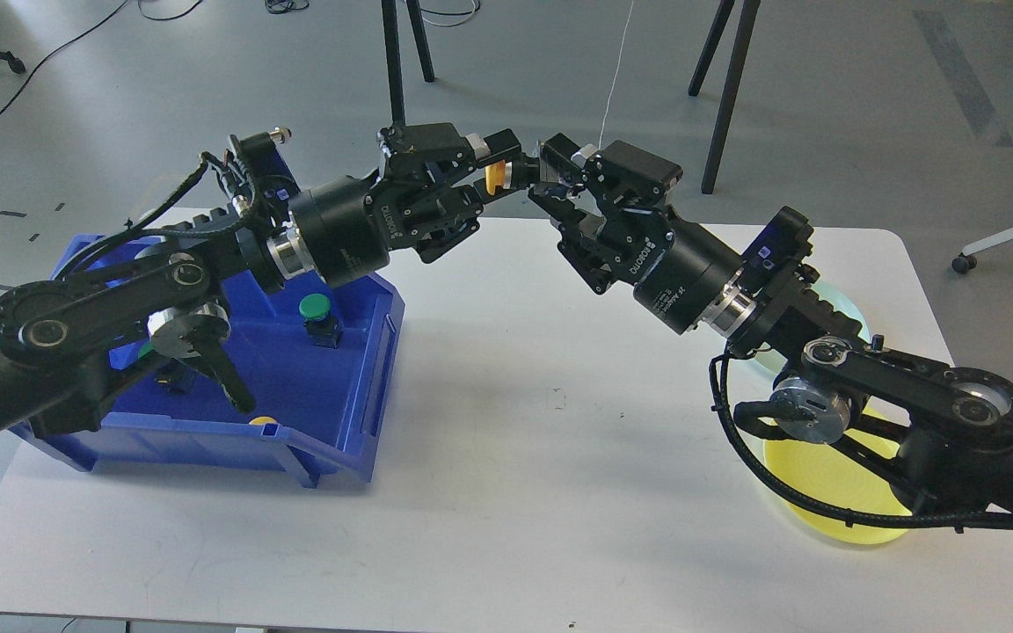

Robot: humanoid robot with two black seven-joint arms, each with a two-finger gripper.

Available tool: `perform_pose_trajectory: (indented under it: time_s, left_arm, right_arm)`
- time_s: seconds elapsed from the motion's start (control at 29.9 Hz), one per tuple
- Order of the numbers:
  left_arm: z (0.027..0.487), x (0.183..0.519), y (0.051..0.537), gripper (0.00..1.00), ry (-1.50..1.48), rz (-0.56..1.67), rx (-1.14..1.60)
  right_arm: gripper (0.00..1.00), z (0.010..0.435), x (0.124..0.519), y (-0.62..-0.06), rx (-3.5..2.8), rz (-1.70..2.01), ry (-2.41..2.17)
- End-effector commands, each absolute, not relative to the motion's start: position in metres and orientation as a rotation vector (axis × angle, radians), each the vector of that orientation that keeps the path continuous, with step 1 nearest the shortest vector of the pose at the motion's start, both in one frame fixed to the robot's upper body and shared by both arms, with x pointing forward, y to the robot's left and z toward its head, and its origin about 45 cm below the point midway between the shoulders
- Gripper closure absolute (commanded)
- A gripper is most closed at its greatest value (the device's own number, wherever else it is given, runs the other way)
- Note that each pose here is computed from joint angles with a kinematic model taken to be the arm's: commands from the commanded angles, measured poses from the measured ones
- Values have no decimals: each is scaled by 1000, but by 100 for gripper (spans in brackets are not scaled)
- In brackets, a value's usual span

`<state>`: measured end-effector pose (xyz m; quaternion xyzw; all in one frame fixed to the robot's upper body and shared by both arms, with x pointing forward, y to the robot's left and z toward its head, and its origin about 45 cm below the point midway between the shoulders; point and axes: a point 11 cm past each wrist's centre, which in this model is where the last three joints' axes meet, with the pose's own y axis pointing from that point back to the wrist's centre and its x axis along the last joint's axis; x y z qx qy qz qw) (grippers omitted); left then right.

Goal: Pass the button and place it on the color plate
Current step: 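Bring the right gripper to the left gripper and take the button, then carry the button with the right gripper and release it on the yellow plate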

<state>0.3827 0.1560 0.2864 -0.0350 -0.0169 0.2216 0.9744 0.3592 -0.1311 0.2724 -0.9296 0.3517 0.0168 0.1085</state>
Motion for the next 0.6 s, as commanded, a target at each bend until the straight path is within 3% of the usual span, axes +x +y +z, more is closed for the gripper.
perform_pose_trajectory:
  time_s: [0.0, 0.13, 0.23, 0.37, 0.47, 0.53, 0.57]
  left_arm:
    - [286, 383, 157, 94, -34, 447, -70]
    - [286, 382, 156, 94, -30, 439, -70]
    - [286, 382, 156, 92, -30, 438, -68]
    - [286, 382, 156, 81, -31, 440, -68]
    - [286, 383, 156, 61, -32, 444, -71]
    - [286, 383, 155, 33, -29, 447, -74]
    - [286, 383, 154, 30, -19, 445, -82]
  right_arm:
    - [63, 273, 359, -131, -2733, 50, 1035]
    - [90, 274, 359, -131, -2732, 47, 1033]
    - [98, 274, 360, -132, -2729, 47, 1040]
    - [100, 274, 359, -133, -2724, 56, 1045]
    - [100, 274, 360, -134, -2722, 55, 1052]
    - [100, 273, 360, -137, -2723, 53, 1062]
    - [100, 273, 360, -137, -2724, 54, 1063]
